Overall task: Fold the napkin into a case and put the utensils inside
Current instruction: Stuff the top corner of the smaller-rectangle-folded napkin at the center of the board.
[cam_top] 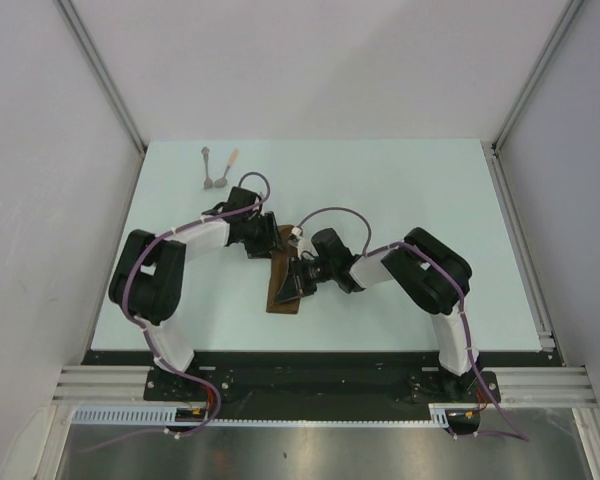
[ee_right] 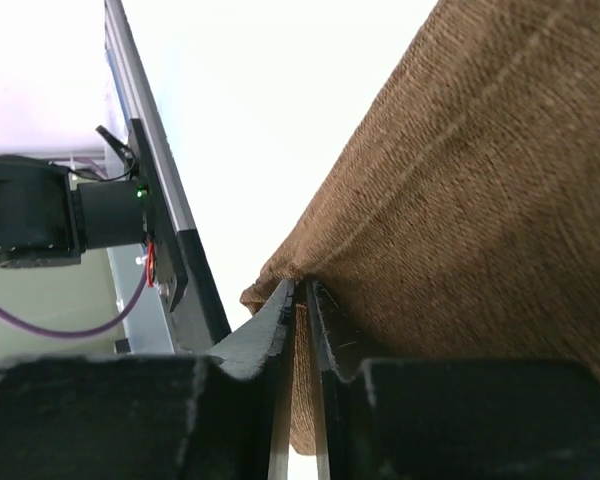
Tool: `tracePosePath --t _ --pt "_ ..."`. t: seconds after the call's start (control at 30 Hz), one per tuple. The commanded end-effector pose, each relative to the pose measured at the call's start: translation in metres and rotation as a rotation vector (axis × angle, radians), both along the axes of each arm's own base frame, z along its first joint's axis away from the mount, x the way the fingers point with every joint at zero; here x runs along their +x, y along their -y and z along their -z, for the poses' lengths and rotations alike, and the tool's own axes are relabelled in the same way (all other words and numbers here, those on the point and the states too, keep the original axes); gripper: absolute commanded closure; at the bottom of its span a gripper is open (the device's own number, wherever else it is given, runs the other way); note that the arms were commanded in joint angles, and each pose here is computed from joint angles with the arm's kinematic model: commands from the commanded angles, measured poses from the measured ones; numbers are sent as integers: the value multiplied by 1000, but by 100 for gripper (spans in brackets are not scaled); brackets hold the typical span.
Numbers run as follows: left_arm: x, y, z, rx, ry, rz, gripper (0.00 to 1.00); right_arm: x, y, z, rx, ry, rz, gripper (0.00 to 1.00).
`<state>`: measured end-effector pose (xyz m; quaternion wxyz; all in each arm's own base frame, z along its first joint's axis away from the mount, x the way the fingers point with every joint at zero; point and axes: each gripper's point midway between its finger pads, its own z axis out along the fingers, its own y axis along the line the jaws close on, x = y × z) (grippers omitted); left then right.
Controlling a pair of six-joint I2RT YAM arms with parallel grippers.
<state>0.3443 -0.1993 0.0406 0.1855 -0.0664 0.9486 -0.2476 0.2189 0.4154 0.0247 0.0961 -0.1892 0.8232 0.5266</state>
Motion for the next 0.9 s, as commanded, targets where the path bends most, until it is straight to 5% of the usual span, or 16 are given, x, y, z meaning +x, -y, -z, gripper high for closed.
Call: tracePosePath --t 0.0,0.2,0.37,0.63,0.73,0.87 --pt "0 6 2 63 -10 35 44 -9 24 28 -76 -48 13 86" --pt "-6 -2 20 138 -46 28 49 -9 38 31 -98 -41 16 87" --pt "-12 8 25 38 -29 -4 73 -11 63 39 -139 -50 33 88" --pt "-26 10 15 -75 28 -90 90 -1 94 18 -189 10 62 86" --pt "-24 1 15 -11 24 -79 90 9 95 -3 -205 54 87 84" --pt "-16 -8 11 38 25 -71 66 31 86 -23 -194 74 147 71"
